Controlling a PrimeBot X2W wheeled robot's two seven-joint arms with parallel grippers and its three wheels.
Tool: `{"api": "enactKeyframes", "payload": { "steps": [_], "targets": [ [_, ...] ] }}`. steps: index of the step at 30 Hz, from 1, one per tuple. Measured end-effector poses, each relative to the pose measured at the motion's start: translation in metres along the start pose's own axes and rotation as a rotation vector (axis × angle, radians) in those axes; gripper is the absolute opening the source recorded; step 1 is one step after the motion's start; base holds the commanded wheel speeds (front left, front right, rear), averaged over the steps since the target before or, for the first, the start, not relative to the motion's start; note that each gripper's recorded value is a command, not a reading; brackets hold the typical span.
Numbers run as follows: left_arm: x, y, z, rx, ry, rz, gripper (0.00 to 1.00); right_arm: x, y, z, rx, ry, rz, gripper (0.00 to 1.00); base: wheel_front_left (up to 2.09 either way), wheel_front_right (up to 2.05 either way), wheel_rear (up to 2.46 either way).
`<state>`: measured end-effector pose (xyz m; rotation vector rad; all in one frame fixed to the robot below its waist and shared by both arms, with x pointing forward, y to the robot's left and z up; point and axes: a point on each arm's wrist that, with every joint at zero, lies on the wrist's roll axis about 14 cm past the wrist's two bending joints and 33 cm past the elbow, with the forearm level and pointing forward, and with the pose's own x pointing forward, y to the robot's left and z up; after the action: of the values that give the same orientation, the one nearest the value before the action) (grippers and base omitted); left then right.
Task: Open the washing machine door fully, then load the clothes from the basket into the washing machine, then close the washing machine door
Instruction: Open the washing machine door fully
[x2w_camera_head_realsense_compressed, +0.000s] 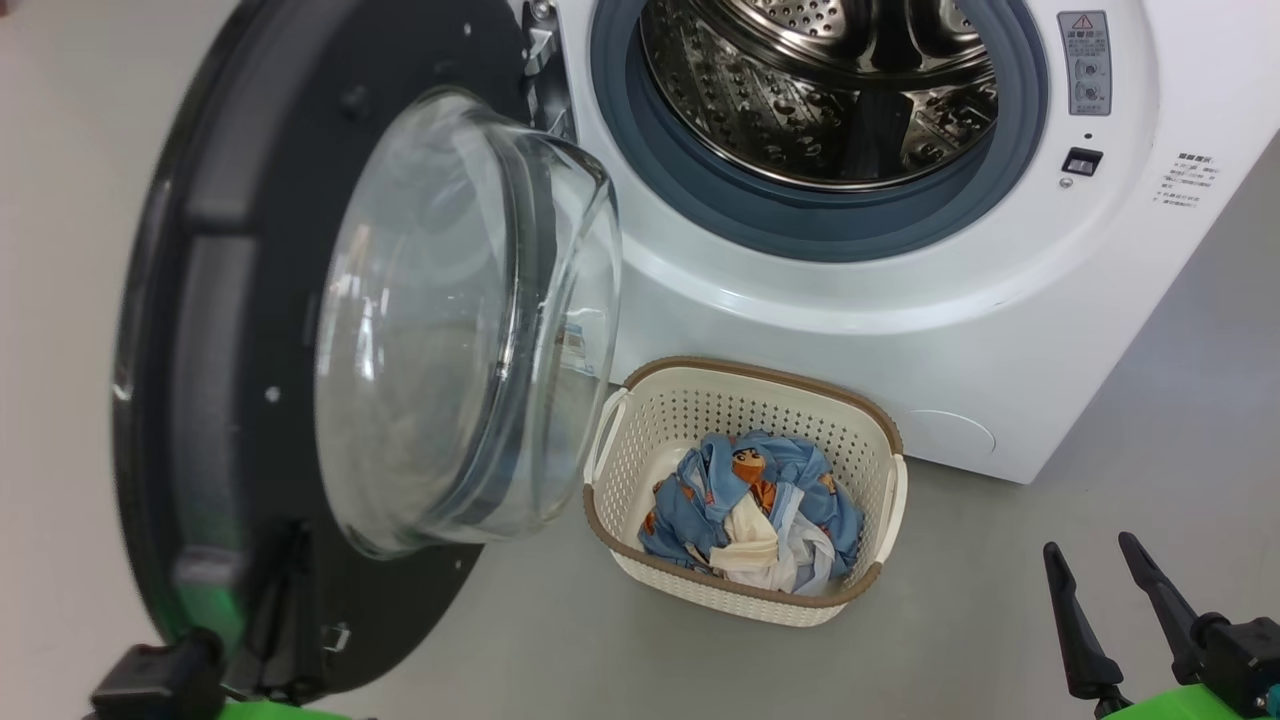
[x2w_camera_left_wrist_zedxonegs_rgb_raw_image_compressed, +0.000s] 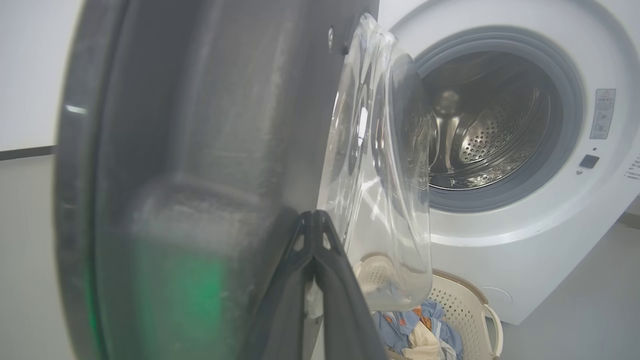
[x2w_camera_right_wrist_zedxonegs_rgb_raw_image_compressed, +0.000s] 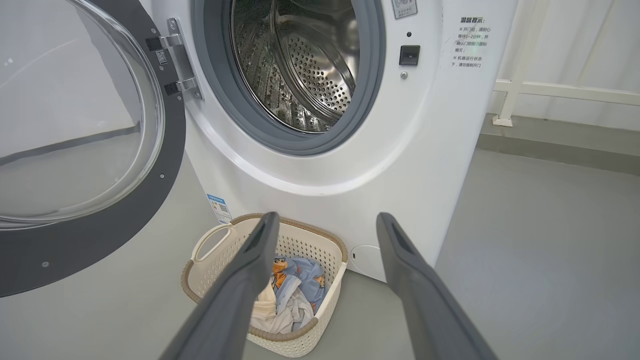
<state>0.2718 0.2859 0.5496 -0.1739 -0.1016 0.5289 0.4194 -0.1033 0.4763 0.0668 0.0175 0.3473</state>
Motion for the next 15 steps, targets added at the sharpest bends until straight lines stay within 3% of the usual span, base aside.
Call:
{"api": "enactKeyframes", "payload": {
  "steps": [15],
  "targets": [
    [0.043, 0.062, -0.001, -0.024, -0.084, 0.208, 0.00, -0.004, -0.015, -0.008, -0.018, 0.025, -0.023, 1.00, 0.00, 0.00, 0.00]
  ]
}}
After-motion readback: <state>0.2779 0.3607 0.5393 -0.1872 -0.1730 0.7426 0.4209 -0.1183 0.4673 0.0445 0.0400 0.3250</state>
